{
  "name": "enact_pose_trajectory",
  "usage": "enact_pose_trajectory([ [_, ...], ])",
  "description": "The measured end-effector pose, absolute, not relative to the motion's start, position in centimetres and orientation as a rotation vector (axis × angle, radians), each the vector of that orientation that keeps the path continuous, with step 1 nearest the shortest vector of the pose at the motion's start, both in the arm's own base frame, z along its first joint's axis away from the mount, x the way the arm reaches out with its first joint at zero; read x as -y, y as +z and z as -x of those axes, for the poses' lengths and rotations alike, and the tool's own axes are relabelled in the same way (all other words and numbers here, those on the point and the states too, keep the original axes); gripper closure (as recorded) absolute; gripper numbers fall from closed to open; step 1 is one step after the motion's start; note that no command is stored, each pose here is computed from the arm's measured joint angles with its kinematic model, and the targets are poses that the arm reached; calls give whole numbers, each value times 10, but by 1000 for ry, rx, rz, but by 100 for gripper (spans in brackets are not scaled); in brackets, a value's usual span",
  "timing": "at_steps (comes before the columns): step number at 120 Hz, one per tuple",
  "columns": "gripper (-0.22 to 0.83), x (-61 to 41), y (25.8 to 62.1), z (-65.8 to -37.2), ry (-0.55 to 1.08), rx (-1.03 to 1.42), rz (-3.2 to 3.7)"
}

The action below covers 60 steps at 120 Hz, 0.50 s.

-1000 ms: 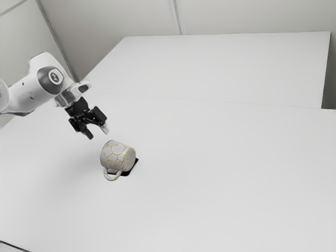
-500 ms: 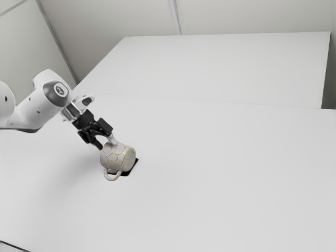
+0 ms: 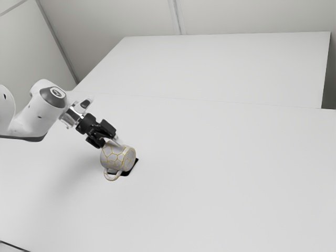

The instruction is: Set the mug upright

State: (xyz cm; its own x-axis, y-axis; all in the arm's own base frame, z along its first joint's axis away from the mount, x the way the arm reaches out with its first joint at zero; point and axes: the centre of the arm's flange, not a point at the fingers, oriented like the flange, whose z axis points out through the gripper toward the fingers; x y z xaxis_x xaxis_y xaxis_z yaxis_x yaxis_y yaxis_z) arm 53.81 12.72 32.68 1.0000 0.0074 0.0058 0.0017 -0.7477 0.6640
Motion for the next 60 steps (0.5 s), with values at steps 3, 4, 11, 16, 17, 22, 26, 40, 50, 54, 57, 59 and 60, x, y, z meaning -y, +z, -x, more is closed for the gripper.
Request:
enact_pose_trajectory([
  [3, 26, -127, 327, -538, 8, -4, -2412],
  [4, 28, -126, 327, -538, 7, -3, -2410],
  [11, 39, -125, 327, -537, 2, 2, -2404],
  [16, 47, -125, 327, -537, 1, 5, -2400],
  [17, 49, -124, 327, -537, 0, 6, -2400],
  [22, 55, -124, 327, -537, -1, 9, -2397],
  [26, 59, -123, 328, -537, 0, 13, -2396],
  [40, 68, -115, 337, -538, 11, 41, -2396],
  [50, 72, -110, 348, -539, 26, 64, -2402],
  [54, 73, -108, 353, -539, 35, 73, -2406],
  [57, 74, -106, 357, -539, 41, 82, -2409],
  [59, 74, -105, 360, -539, 45, 88, -2412],
  [60, 74, -104, 362, -540, 48, 91, -2414],
])
